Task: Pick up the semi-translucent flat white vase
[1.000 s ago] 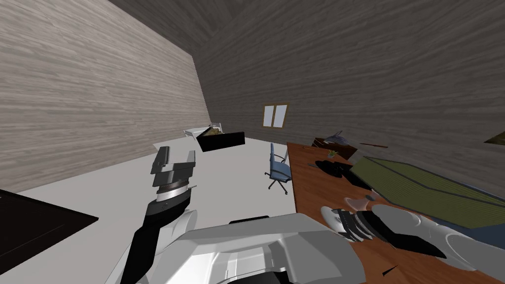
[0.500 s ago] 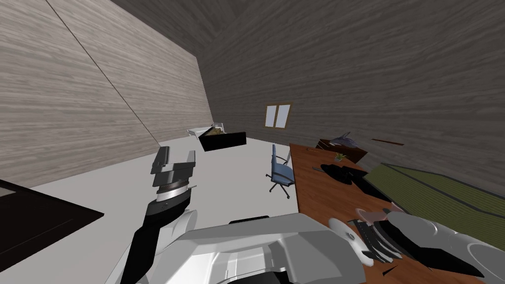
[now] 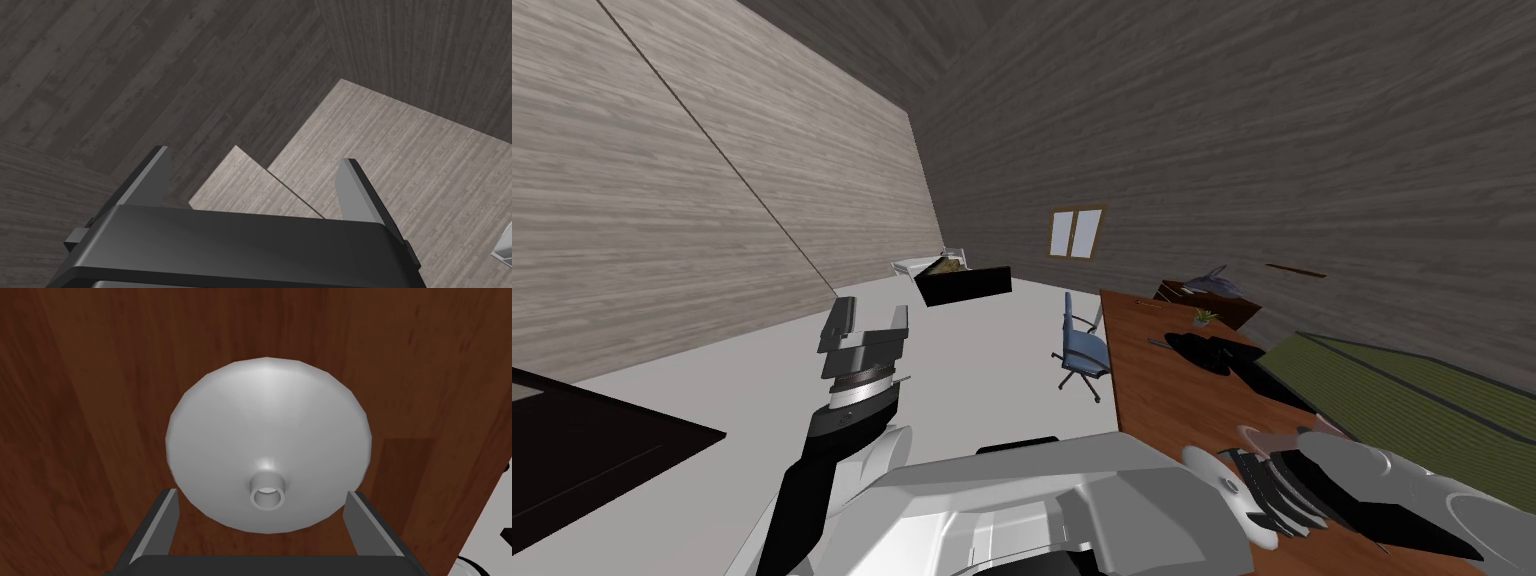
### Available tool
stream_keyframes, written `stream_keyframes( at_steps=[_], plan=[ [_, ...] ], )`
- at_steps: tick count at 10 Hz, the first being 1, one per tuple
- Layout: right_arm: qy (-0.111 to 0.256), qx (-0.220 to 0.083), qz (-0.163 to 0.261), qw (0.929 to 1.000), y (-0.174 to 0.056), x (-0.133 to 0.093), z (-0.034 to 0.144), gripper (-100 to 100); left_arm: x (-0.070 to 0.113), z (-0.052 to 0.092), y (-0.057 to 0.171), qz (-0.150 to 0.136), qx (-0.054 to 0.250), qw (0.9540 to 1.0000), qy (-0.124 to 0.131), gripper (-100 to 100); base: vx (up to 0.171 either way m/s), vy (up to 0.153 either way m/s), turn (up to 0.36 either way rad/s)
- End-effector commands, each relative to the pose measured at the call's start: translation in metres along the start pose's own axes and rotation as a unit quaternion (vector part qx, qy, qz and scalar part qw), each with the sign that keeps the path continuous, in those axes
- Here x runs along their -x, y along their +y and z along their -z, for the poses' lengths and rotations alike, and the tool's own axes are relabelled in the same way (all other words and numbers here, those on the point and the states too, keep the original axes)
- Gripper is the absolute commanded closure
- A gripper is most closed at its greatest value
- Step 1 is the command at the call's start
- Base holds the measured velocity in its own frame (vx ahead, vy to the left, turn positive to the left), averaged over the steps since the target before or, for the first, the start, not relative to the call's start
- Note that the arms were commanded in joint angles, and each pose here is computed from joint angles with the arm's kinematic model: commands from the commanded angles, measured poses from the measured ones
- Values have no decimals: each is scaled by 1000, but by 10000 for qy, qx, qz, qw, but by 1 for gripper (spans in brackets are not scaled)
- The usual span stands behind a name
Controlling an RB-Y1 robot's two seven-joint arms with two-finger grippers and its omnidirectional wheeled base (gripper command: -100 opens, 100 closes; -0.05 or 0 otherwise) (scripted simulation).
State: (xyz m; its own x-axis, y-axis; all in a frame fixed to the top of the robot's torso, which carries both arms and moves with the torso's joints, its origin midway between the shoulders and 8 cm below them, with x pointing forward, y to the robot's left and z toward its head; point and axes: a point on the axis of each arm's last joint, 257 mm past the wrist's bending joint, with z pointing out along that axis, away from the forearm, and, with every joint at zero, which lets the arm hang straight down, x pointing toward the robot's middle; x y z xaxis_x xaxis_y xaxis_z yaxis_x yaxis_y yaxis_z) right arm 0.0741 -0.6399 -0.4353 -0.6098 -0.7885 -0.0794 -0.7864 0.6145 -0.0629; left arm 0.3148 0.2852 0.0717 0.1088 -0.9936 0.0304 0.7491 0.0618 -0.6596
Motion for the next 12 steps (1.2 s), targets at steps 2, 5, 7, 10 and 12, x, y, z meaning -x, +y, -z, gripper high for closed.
stream_keyframes(
  at_steps=[2,5,7,10,12],
  plan=[
    [-56,73,-3,10000,4,-1,-7,-100,0,0,0,0,0,10000,0,0,2,18,-1],
    [43,45,-74,10000,0,-15,-7,-100,0,0,0,0,0,10000,0,0,1,14,-2],
    [34,56,-74,10000,-1,-17,-10,-100,0,0,0,0,0,10000,0,0,1,15,-2],
    [-59,88,0,9999,-3,-11,-18,-100,0,0,0,0,0,10000,0,0,3,15,-3],
    [39,43,-50,10000,-6,-20,-14,-100,0,0,0,0,0,10000,0,0,1,11,0]
  ],
)
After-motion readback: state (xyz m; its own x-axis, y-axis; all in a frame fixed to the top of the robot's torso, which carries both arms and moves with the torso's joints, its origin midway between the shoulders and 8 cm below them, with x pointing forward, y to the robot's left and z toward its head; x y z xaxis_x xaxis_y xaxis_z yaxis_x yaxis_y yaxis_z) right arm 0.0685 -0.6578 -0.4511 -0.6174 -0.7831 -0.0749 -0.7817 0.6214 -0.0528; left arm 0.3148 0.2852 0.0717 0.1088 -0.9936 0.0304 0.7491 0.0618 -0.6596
